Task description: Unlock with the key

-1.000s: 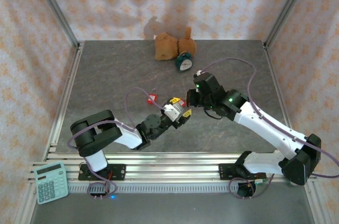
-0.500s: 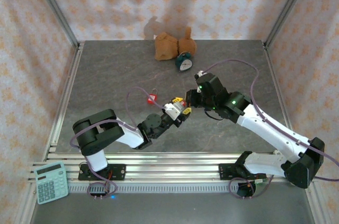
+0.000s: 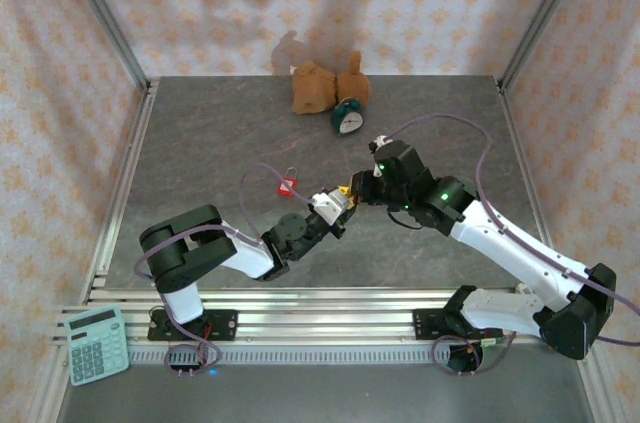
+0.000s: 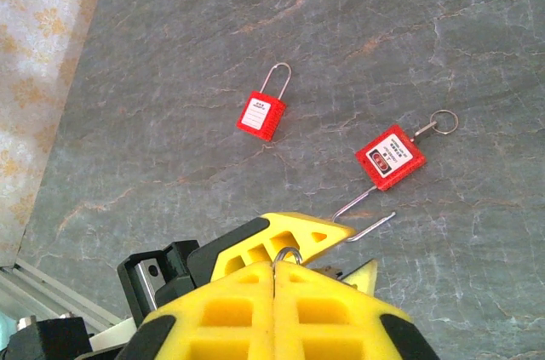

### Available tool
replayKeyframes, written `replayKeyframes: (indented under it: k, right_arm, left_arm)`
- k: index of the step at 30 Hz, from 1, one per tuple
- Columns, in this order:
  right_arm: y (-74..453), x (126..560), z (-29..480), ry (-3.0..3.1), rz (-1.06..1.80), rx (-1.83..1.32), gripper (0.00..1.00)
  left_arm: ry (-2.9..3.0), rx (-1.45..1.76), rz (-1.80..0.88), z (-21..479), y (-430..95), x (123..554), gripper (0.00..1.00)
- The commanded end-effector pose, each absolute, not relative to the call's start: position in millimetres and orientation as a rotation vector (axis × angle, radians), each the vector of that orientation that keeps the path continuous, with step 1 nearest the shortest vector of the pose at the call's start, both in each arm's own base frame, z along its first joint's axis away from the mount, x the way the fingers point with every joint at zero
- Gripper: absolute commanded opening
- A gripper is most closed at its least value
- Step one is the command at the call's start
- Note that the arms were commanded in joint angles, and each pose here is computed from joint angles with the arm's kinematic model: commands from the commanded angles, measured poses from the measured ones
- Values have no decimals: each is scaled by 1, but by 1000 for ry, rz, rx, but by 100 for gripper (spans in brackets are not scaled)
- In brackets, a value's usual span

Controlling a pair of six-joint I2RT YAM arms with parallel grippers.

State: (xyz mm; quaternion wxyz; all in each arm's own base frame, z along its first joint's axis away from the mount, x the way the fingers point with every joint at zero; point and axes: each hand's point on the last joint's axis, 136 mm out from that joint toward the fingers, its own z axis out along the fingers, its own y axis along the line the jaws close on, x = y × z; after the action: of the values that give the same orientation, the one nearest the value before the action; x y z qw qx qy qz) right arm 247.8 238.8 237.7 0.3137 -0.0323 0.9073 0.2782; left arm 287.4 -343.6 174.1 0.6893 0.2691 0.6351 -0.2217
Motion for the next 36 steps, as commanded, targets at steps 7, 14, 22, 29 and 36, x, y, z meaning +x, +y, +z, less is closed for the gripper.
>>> replayKeyframes:
  k: [7, 14, 22, 29, 36]
  right_arm:
    - [228, 251, 246, 2341, 719, -33, 0]
    - [226, 252, 247, 2335, 704, -27, 0]
    - [225, 253, 245, 2332, 698, -19, 0]
    - [223, 253, 243, 2334, 689, -15, 0]
    - [223, 256, 238, 2323, 671, -42, 0]
  left_arm:
    - [1387, 560, -523, 187, -342, 288, 17]
    - [1389, 564, -529, 186, -343, 287, 11]
    - [1388, 564, -530, 187, -342, 286, 0]
    - [1384, 577, -530, 186, -342, 284, 0]
    - [1393, 588, -585, 187, -333, 283, 0]
